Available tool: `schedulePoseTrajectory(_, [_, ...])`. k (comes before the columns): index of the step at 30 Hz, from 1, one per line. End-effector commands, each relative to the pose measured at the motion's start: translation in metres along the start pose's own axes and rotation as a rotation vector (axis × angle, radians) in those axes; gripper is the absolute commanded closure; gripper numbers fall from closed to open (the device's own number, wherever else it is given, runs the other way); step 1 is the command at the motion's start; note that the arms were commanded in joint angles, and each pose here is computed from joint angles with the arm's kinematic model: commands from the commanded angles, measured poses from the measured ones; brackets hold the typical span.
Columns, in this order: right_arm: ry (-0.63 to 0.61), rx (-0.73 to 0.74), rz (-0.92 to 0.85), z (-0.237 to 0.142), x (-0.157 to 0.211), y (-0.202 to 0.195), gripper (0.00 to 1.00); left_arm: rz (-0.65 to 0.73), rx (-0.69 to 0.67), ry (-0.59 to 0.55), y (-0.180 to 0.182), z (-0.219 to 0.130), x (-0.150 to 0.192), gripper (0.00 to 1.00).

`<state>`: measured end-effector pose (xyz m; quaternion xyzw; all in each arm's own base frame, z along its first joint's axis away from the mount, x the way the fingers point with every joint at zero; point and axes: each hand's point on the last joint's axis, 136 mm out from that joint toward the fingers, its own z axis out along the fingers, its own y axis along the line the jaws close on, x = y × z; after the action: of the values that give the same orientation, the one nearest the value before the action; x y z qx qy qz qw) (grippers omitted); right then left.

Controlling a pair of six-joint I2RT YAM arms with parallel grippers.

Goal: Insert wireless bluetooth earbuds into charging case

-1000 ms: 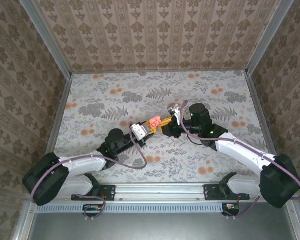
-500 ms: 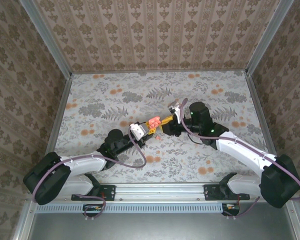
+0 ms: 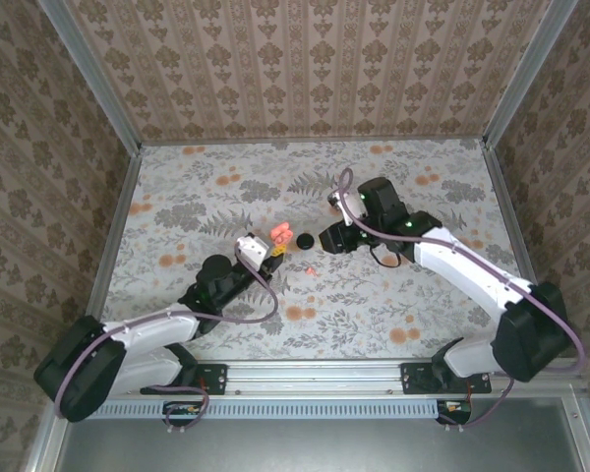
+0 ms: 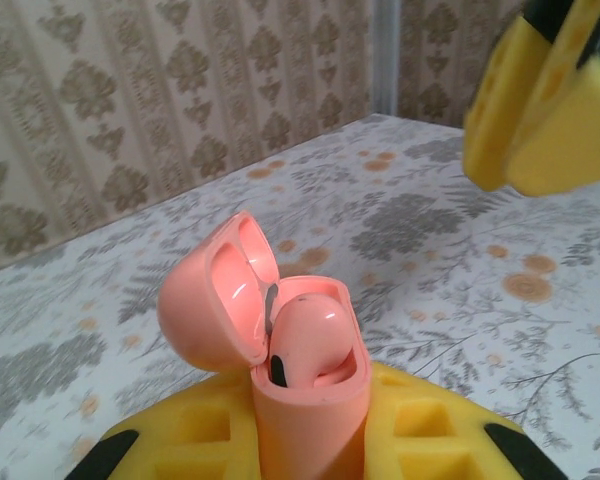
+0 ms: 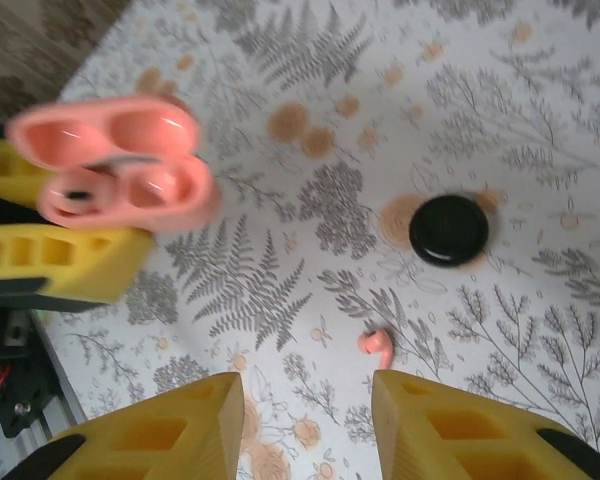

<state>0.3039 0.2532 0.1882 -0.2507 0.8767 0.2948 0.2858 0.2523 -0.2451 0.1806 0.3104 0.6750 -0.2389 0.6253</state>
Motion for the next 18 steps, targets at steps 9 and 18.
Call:
schedulePoseTrajectory(9, [0.389,0.160,0.021,0.056,0.046,-0.027,0.50,-0.120,-0.256,0.144,0.047,-0.043,0.037,0.85])
schedulePoseTrajectory(18, [0.553,0.233,-0.073,0.096,0.065,-0.034,0.47,-0.111,-0.288,0.151,0.052,-0.054,0.038,0.85])
